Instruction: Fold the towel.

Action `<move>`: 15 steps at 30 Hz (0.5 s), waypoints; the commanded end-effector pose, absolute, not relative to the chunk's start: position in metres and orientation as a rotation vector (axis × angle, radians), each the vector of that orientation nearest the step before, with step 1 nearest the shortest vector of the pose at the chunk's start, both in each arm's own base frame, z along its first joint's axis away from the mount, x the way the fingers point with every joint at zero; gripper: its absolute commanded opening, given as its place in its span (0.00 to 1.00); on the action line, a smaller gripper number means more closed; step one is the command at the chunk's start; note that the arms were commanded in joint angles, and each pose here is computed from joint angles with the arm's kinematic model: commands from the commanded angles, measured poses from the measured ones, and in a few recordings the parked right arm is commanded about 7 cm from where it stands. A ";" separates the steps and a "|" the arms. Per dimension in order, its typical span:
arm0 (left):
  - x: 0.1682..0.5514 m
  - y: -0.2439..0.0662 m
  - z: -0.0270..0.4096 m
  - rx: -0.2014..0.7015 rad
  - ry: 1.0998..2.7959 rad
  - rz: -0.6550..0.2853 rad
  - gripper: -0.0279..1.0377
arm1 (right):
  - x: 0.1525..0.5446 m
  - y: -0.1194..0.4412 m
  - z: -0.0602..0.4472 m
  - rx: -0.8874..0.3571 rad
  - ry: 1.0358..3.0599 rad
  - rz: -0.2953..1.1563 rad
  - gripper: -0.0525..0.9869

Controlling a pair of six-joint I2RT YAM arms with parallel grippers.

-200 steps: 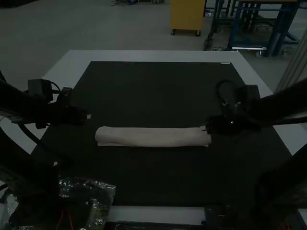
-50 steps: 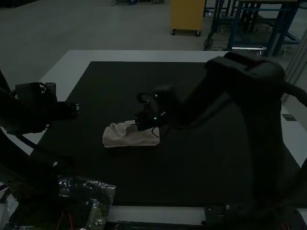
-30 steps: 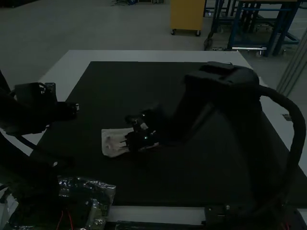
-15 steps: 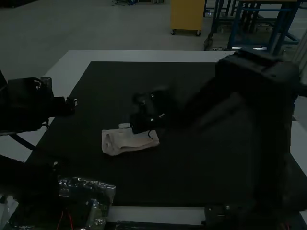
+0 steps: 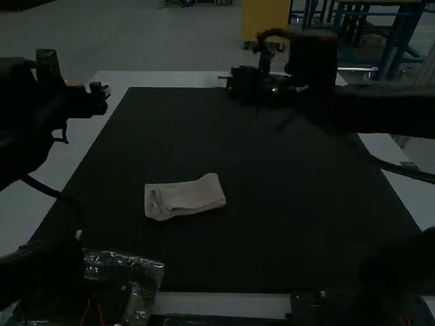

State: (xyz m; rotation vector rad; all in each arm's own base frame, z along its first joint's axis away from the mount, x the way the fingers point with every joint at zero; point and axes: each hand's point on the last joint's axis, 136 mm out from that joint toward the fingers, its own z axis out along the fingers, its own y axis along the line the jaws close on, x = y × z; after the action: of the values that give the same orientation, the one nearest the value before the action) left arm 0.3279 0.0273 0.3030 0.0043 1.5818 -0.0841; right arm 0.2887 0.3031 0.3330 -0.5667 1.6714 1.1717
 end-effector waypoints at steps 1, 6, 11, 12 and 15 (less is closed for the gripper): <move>0.314 0.006 0.348 0.018 1.472 -0.170 0.94 | 0.291 0.253 0.397 -0.469 1.520 1.047 0.94; 0.287 -0.013 0.382 0.056 1.372 -0.203 0.94 | 0.260 0.183 0.449 -0.384 1.354 0.891 0.94; 0.255 -0.022 0.403 0.080 1.285 -0.207 0.94 | 0.208 0.120 0.488 -0.266 1.174 0.748 0.94; 0.248 -0.022 0.407 0.080 1.263 -0.202 0.94 | 0.194 0.108 0.495 -0.245 1.128 0.719 0.94; 0.220 -0.023 0.426 0.094 1.157 -0.186 0.94 | 0.149 0.082 0.509 -0.201 0.998 0.652 0.94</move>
State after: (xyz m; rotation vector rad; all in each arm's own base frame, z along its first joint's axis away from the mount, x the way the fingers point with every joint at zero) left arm 0.2447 -0.0232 0.4027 0.0995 1.2575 -0.1969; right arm 0.1744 0.1042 0.4991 -0.2565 1.0871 0.7291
